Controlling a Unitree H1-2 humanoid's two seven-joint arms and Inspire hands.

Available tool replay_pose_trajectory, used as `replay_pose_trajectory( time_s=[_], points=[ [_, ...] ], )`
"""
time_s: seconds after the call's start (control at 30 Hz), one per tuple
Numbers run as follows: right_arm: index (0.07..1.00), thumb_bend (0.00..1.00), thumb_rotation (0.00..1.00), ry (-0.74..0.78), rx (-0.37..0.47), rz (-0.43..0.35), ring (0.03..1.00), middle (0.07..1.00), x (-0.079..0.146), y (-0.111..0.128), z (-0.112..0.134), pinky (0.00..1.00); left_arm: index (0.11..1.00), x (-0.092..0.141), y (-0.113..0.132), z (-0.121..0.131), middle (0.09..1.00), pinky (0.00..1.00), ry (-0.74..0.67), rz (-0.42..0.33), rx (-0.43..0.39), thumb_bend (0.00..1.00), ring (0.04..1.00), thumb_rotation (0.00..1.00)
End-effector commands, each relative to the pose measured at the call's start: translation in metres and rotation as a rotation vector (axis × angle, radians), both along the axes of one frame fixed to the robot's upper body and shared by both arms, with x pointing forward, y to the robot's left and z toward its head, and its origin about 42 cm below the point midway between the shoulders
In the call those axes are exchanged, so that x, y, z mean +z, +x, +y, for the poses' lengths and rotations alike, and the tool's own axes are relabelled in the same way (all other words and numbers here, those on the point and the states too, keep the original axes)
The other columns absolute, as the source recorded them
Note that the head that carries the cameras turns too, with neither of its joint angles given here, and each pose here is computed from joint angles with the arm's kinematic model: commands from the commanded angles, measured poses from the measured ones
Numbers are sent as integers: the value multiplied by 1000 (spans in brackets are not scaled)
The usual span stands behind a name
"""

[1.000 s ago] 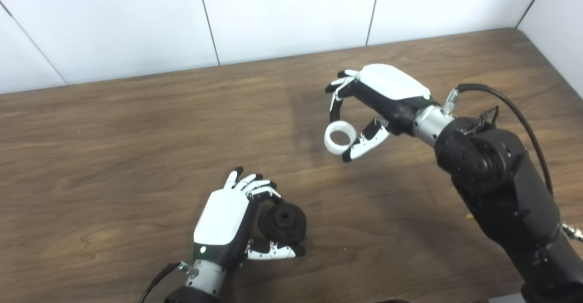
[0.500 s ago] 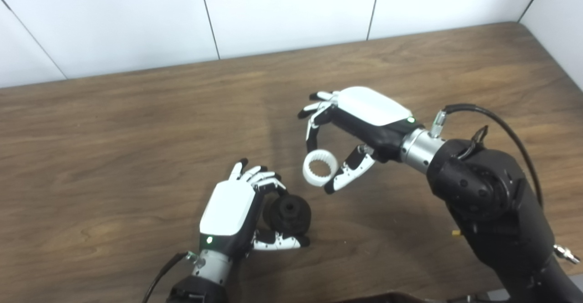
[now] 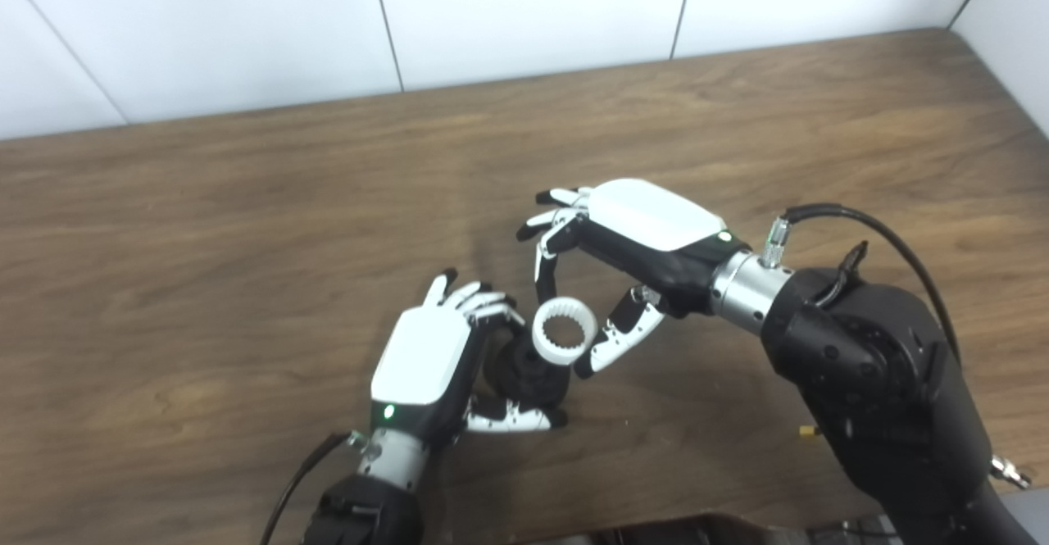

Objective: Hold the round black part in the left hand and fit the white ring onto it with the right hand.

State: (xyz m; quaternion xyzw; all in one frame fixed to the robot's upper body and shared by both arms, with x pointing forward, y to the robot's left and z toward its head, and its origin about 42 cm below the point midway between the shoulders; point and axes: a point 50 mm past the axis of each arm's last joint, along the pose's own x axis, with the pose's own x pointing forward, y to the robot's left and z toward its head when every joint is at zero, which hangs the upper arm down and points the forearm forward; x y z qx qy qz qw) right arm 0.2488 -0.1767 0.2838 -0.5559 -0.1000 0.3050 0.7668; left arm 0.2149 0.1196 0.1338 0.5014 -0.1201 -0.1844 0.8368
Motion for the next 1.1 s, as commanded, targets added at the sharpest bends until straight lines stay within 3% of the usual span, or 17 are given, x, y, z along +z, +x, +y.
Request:
replay_pose_trajectory(
  time_s=[0.0,0.57,1.07],
  points=[
    [483,525,141,14,23,-57,965,853,7,-1,4,983,484,2,1,-2,777,999,18,-4,4,522,872,57],
    [483,525,137,20,11,-43,976,854,-13,7,5,989,485,8,2,-6,775,1000,20,-15,2,522,875,56],
    [484,525,138,27,3,-42,978,852,-16,11,6,992,484,11,2,-10,776,1000,11,-19,1,523,879,55]
  ],
)
